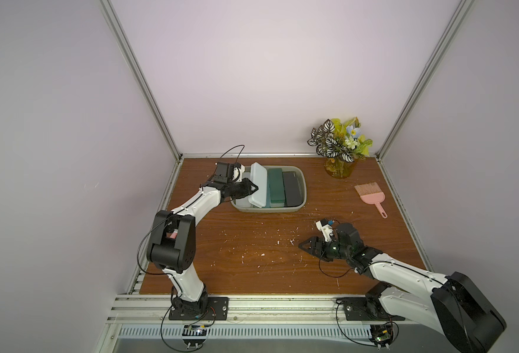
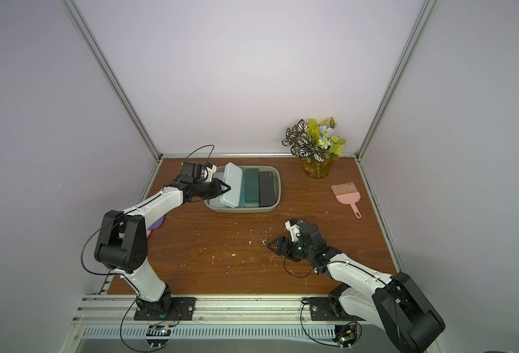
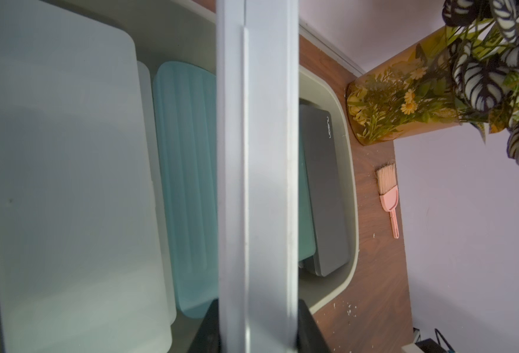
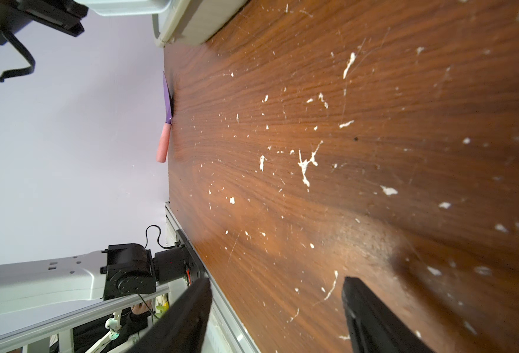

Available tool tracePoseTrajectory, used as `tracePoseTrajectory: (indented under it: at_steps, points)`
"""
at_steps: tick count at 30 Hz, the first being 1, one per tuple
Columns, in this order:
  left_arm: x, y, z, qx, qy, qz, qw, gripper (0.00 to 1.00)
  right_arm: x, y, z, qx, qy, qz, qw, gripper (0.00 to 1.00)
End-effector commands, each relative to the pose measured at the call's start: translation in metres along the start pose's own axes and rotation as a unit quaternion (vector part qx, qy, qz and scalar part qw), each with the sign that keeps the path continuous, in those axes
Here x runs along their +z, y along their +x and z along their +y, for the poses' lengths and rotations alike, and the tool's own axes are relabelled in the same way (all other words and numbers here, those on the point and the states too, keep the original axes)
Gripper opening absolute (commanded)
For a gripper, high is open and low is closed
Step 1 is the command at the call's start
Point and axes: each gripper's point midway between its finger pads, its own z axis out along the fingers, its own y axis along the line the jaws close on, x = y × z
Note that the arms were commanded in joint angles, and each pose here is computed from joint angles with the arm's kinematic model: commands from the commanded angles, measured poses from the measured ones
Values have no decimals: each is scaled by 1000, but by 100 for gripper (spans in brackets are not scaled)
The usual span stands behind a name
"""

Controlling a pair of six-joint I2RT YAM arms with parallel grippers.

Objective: Put the pencil case into the storage box
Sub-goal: Place the pencil case at the storage box.

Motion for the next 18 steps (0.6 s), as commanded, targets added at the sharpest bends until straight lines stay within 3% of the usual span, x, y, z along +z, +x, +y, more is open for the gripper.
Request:
tracePoseTrajectory:
  at_steps: [1, 14, 18]
  points:
    - [2, -27, -10, 0, 34, -35, 999, 25, 0, -6, 7, -16, -8, -7, 1000, 74]
    - [31, -27, 11, -40, 30, -28, 998, 25, 2, -5, 6, -12, -14, -4, 1000, 74]
    - [35, -22, 14, -35, 20, -20, 999, 33, 2, -4, 5, -11, -14, -2, 1000, 74]
